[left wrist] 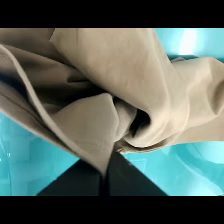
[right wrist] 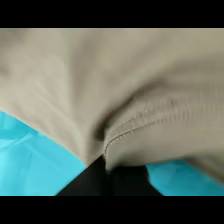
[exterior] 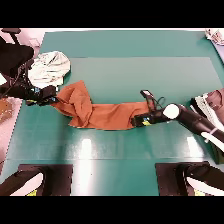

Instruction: Fold the shirts.

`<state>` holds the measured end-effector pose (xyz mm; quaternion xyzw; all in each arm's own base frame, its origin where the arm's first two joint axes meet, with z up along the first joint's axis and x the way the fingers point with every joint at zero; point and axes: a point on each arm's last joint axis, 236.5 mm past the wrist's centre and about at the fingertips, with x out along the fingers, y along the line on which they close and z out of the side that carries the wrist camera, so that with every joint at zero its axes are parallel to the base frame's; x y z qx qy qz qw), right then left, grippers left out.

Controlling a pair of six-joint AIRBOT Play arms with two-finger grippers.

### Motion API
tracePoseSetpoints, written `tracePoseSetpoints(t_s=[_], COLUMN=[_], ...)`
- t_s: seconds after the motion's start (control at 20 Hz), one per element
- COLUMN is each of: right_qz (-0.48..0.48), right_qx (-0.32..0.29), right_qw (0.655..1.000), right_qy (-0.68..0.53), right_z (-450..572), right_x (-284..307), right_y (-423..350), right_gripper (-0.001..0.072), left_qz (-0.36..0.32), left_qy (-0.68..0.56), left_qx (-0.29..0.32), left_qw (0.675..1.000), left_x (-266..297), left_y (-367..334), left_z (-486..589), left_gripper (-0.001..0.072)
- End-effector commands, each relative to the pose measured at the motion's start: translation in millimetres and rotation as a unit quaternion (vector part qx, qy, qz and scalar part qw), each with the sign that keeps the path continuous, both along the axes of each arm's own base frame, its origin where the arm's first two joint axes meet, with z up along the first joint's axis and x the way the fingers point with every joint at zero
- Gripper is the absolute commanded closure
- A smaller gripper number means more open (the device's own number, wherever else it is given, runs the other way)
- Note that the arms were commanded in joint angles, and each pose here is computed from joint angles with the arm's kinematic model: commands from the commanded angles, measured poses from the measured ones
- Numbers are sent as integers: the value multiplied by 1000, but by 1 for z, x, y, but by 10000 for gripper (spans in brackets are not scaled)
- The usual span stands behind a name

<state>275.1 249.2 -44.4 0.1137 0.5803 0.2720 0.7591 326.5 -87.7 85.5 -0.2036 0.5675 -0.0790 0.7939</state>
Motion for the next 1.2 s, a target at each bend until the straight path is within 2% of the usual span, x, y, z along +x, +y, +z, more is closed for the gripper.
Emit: tracePoseSetpoints(t_s=[0.0,0.15,0.3,0.4,0.55,0.7,0.8,0.9,1.15], right_qz=[40,-29,-216,-316,-390,-393,-385,-345,-188], right_qx=[40,126,204,225,213,168,147,122,74], right_qw=[998,984,938,905,892,904,909,927,978], right_qy=[-10,-121,-179,-174,-84,19,67,82,56], right_z=[55,184,271,280,218,122,76,56,70], right_x=[16,79,162,207,246,255,253,242,198], right_y=[38,32,-41,-99,-143,-144,-140,-134,-116], right_gripper=[692,693,693,693,693,679,479,440,438], left_qz=[-5,-19,-20,-22,-24,-27,-31,-42,-79], left_qy=[3,10,11,15,39,66,76,86,104], left_qx=[2,10,12,13,8,6,6,8,15], left_qw=[1000,1000,1000,1000,999,997,997,995,991], left_x=[-2,-7,-8,-10,-19,-32,-36,-43,-57], left_y=[0,1,2,2,0,-1,-1,-2,-2], left_z=[-1,-3,-4,-8,-23,-37,-39,-40,-42], left_gripper=[678,678,678,678,678,678,678,678,678])
